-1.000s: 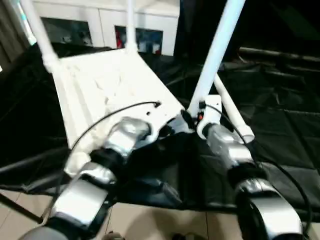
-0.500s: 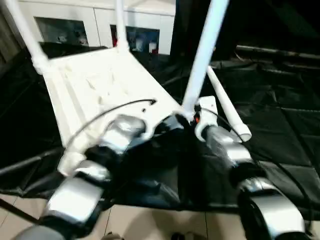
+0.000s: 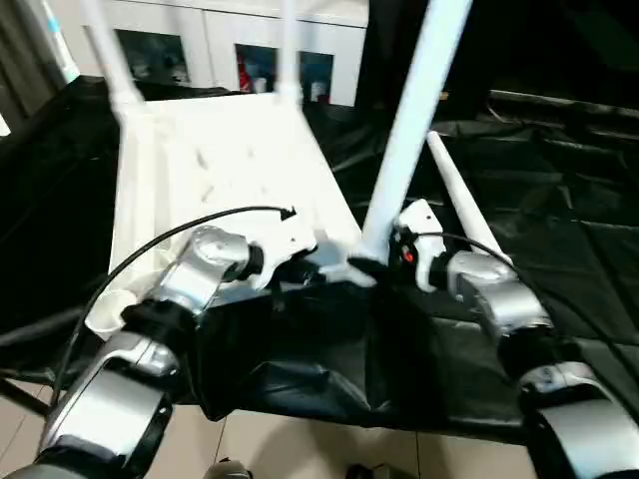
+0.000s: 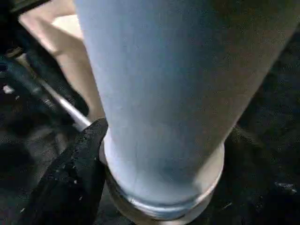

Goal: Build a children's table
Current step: Rotate leg to tighten

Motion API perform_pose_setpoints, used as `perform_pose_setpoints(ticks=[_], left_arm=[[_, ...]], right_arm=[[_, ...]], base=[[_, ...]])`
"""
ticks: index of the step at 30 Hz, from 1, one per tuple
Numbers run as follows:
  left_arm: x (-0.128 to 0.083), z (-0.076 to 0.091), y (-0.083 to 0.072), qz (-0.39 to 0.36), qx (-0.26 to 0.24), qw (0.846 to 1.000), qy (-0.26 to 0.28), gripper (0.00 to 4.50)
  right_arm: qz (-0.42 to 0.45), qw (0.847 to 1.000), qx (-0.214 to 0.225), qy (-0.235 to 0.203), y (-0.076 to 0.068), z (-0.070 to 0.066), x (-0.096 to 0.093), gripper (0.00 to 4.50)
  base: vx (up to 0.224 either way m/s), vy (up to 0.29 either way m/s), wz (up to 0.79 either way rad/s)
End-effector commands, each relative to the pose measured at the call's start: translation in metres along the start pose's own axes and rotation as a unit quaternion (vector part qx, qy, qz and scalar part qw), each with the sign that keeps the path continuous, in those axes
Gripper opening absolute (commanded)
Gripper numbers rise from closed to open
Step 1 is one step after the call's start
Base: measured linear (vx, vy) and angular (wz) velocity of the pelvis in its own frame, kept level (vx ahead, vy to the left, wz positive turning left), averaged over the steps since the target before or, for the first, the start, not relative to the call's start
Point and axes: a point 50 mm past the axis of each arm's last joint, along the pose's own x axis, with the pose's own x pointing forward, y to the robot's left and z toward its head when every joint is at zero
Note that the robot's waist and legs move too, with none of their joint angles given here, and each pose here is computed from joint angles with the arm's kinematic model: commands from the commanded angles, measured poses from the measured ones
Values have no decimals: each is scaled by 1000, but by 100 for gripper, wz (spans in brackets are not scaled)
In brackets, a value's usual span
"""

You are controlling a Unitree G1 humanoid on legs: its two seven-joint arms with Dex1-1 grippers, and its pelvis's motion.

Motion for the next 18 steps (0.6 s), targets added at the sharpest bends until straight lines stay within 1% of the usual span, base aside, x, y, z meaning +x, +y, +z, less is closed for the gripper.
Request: perform_pose_setpoints(ticks=[1, 3, 5, 8, 10, 11, 13, 14, 15, 16, 17, 18], left_arm=[[2, 7, -4, -22, 19, 999, -15, 0], [1, 7, -3, -22, 19, 999, -16, 0], [0, 7, -4, -23, 19, 999, -17, 0], [1, 7, -4, -24, 17, 999, -17, 0], [1, 7, -4, -24, 14, 999, -19, 0], [2, 7, -4, -21, 10, 1000, -20, 0], [5, 7, -3, -5, -2, 1000, -21, 0], [10, 7, 2, 31, -23, 999, -14, 0], [10, 7, 2, 31, -23, 999, -14, 0], [12, 7, 4, 47, -31, 998, -10, 0], [20, 9, 10, 101, -55, 993, 0, 0], [21, 9, 11, 109, -59, 992, 0, 0]], right_arm=[[-8, 1000, -8, 3, -6, 4, -7, 320], [-4, 1000, -8, -1, -5, 6, -6, 310], [4, 1000, -6, -4, -3, 7, -5, 289], [13, 1000, -1, -5, -1, 5, -5, 279], [13, 1000, 8, -7, 0, 4, -5, 276], [8, 1000, 20, -10, 1, 2, -4, 276], [-21, 998, 48, -18, 0, -3, -3, 275], [-65, 995, 67, -19, -2, -8, 0, 275], [-65, 995, 67, -19, -2, -8, 0, 275], [-81, 994, 73, -18, -3, -10, 2, 275], [-161, 980, 116, -19, -6, -17, 7, 275], [-170, 978, 122, -20, -6, -18, 8, 275]], base=[[0, 0, 0], [0, 0, 0], [0, 0, 0], [0, 0, 0], [0, 0, 0], [0, 0, 0], [0, 0, 0], [0, 0, 0], [0, 0, 0], [0, 0, 0], [0, 0, 0], [0, 0, 0]])
